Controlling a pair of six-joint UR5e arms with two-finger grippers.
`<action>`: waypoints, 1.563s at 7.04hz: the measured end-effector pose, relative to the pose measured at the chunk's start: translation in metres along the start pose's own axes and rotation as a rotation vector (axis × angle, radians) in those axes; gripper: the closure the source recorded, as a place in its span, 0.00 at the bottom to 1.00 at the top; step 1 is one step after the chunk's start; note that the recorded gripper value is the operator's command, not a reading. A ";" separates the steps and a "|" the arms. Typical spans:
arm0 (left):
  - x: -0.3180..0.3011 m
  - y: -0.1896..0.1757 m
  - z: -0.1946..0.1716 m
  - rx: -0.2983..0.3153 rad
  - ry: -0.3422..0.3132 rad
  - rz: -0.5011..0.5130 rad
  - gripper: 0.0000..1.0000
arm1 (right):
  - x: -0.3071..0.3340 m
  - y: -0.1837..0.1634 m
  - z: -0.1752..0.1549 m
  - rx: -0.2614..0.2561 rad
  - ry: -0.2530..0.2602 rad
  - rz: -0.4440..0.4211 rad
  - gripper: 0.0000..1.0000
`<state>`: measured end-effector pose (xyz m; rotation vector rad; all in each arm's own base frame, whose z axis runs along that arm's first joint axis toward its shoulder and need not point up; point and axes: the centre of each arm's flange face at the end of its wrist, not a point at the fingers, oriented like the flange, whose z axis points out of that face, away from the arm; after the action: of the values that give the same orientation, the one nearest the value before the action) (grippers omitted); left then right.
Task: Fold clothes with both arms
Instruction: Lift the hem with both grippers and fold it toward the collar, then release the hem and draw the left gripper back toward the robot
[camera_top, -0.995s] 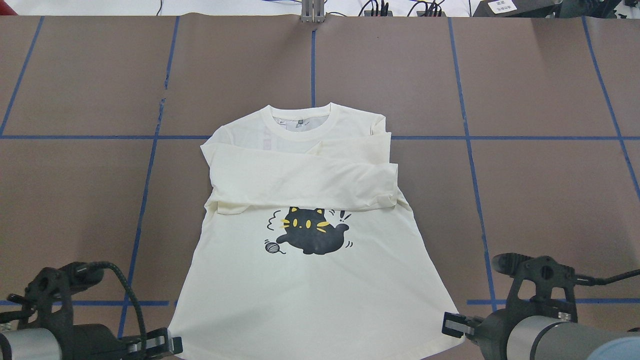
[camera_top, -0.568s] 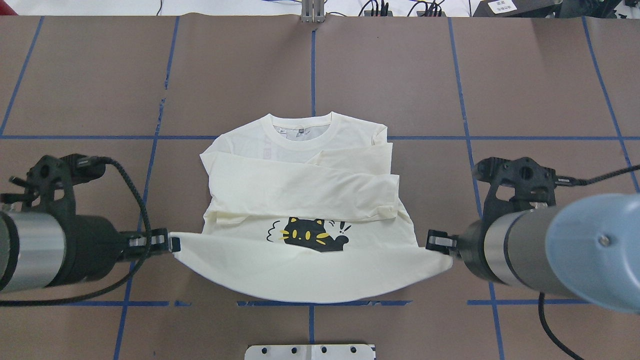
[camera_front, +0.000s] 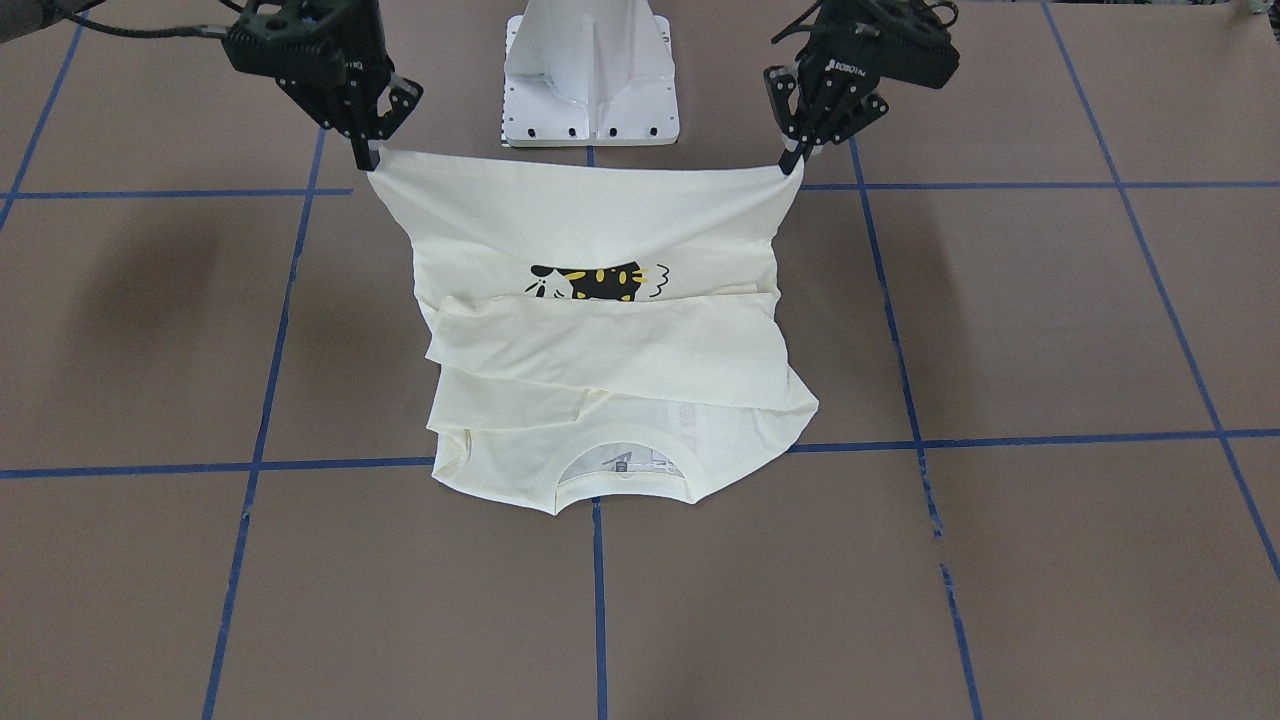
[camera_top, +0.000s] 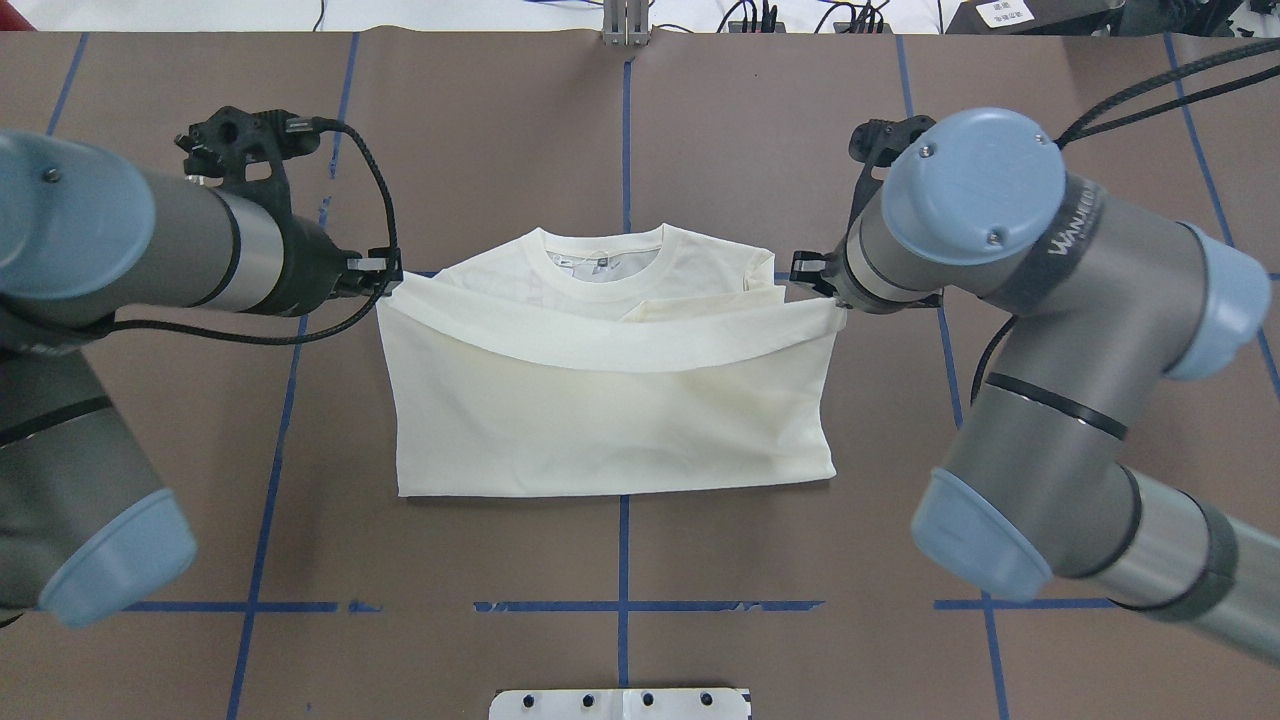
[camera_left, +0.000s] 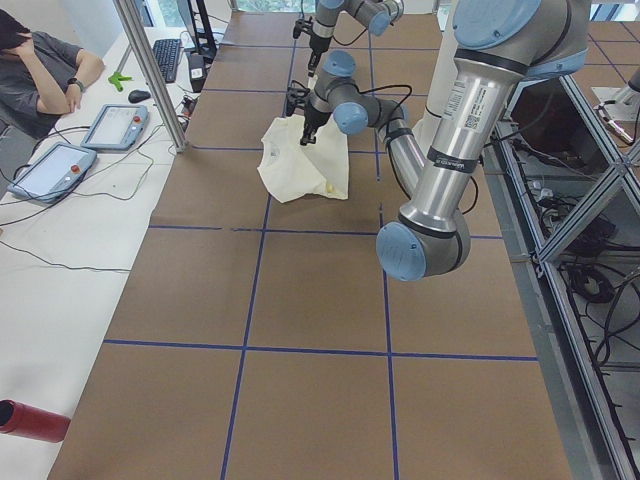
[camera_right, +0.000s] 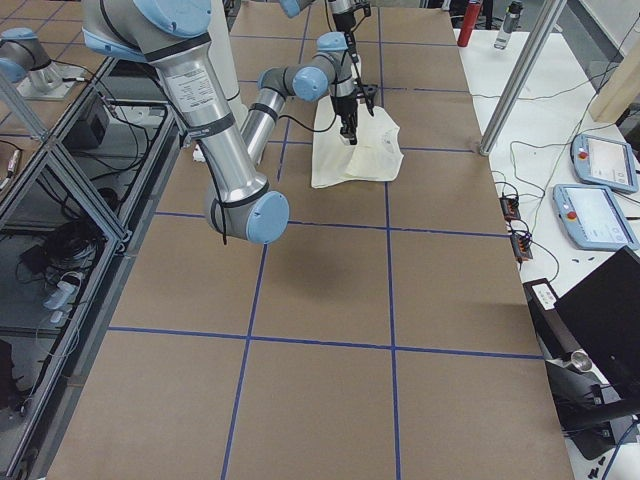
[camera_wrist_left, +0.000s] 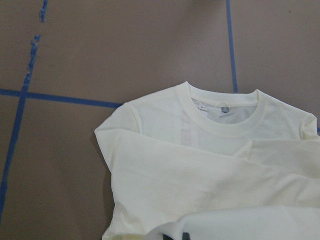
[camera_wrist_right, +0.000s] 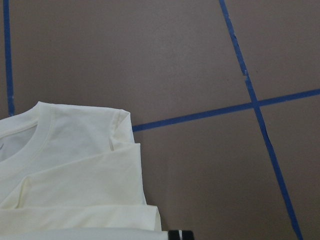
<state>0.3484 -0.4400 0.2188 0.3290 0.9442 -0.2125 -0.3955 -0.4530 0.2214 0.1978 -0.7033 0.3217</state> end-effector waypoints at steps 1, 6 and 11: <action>-0.002 -0.021 0.029 0.010 -0.040 0.007 1.00 | -0.020 -0.019 0.032 0.013 -0.009 0.003 1.00; -0.030 -0.061 0.167 0.056 -0.170 0.004 1.00 | -0.054 -0.057 0.136 0.025 0.029 0.004 1.00; -0.031 -0.056 0.178 0.062 -0.156 0.013 0.00 | -0.041 -0.074 0.144 0.046 0.039 0.017 0.00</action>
<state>0.4469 -0.5560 0.3305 0.3702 0.7827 -0.2525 -0.4852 -0.5720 0.2964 0.2287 -0.6597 0.3573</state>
